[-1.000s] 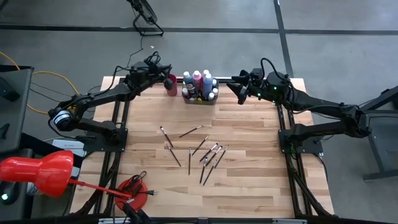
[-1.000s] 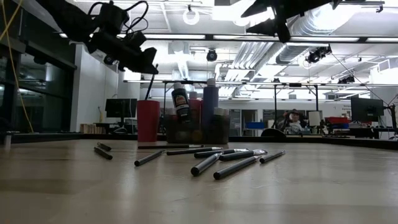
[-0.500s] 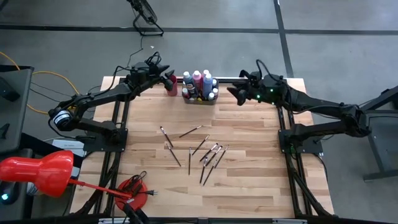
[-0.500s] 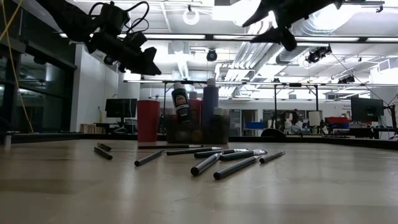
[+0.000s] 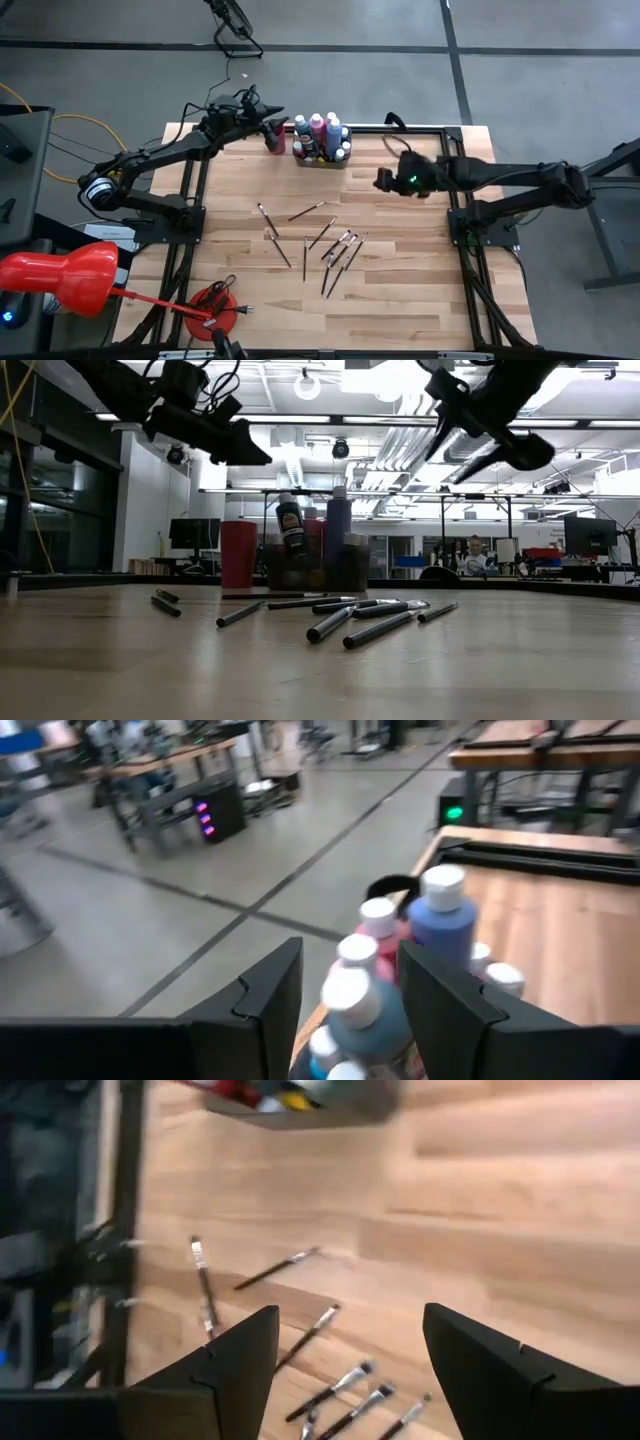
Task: Pick & Place Paint Supplies
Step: Put the black paint brush into the pink cup
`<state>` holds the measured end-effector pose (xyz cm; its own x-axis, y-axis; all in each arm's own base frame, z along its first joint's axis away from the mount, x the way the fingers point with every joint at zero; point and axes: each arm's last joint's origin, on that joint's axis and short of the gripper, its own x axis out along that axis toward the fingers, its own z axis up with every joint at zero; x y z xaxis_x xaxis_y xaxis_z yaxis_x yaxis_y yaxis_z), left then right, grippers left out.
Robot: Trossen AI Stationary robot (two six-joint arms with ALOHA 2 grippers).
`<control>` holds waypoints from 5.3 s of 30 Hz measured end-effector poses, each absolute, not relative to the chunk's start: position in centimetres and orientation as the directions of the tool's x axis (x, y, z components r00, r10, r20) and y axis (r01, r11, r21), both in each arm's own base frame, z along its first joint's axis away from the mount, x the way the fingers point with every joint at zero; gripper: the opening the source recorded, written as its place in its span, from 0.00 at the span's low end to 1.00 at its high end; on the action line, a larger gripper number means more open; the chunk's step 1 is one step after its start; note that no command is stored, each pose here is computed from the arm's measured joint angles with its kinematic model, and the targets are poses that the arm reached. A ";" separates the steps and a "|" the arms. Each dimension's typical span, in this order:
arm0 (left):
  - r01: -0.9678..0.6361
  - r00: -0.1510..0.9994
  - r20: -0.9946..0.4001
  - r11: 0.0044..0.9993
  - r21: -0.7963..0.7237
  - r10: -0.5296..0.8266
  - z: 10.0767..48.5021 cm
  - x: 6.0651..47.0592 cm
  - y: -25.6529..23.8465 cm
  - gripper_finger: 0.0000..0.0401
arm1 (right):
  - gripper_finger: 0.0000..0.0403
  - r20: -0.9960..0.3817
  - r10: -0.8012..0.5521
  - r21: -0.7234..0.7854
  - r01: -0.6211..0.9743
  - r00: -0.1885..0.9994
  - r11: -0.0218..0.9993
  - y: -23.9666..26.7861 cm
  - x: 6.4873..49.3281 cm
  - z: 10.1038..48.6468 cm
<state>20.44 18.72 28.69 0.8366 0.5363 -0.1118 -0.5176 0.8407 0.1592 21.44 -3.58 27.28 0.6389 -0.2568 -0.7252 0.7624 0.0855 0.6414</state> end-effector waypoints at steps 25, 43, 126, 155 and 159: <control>-0.193 0.974 -0.086 0.963 0.188 0.212 29.5 21.0 17.8 0.40 | 0.60 -0.919 -0.150 0.391 0.800 0.364 -0.454 4.7 27.9 16.1; -0.176 0.968 -0.145 0.966 0.192 0.205 28.9 20.9 17.8 0.40 | 0.60 -0.973 -0.059 0.227 0.877 0.223 -0.424 2.3 29.7 18.7; -0.107 0.978 -0.169 0.988 0.109 0.125 28.5 20.9 17.5 0.40 | 0.01 -0.940 -0.247 0.288 0.936 0.236 -0.201 1.2 29.5 19.0; 0.009 0.997 0.077 0.993 -0.121 0.000 33.6 25.9 12.5 0.40 | 0.01 -0.023 -0.362 0.401 0.340 0.932 0.850 -6.8 29.2 35.3; -0.003 0.999 0.041 0.989 -0.148 0.009 33.7 26.7 12.5 0.40 | 0.01 0.021 -0.306 0.358 0.279 0.952 0.891 -7.5 29.4 35.5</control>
<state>26.73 12.50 33.65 0.9991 0.0089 0.0413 -0.0027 0.9889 -0.1483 29.38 -7.52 35.51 0.9517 -0.3064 0.0210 0.2790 0.8912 0.3576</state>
